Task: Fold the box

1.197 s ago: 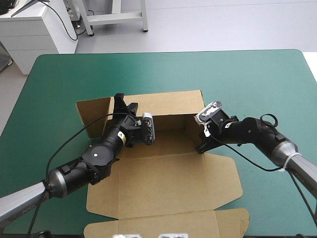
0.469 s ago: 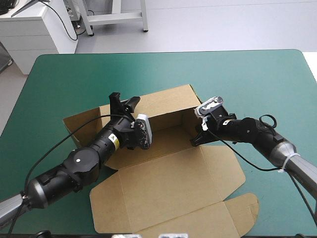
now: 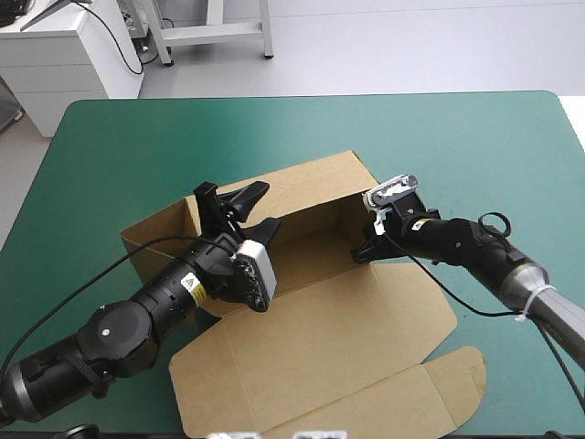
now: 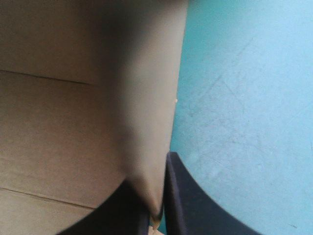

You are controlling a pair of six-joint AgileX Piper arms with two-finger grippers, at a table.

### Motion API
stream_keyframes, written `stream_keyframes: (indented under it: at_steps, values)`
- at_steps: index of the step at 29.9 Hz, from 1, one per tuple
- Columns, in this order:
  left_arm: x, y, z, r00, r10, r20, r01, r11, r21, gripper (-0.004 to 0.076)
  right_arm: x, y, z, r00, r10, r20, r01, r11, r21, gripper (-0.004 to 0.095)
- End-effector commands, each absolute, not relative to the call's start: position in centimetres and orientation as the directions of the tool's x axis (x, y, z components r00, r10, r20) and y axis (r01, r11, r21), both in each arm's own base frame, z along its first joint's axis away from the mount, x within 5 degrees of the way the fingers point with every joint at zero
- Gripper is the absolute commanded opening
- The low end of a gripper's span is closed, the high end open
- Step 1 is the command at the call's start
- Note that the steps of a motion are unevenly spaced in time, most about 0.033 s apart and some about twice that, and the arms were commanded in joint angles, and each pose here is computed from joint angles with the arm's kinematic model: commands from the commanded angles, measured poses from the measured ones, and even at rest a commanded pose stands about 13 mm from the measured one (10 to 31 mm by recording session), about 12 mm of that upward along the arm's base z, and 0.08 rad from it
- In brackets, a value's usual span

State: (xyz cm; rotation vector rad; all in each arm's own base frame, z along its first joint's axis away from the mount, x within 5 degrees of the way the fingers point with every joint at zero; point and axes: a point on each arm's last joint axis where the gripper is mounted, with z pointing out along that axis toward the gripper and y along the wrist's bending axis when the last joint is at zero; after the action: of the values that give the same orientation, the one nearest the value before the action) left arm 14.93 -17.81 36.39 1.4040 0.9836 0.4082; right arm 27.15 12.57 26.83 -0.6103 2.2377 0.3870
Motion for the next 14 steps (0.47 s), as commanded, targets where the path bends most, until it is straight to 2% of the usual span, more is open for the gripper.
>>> stream_keyframes:
  at_steps: [1,8,14]
  values:
    - [14.2,-17.7,38.1,0.577,0.741,-0.345,0.268,0.227,0.936,0.0447,27.6,12.2,28.9,-0.532,-0.246,-0.810,-0.496,0.866,0.063,0.0000]
    - [12.6,-18.7,37.7,0.581,0.713,-0.393,0.339,0.227,0.913,0.0447,27.7,12.0,28.9,-0.537,-0.232,-0.811,-0.473,0.879,0.062,0.0000]
    - [9.9,-20.1,37.7,0.648,0.649,-0.400,0.373,0.188,0.909,0.0436,27.7,11.9,29.0,-0.540,-0.240,-0.806,-0.466,0.883,0.049,0.0000]
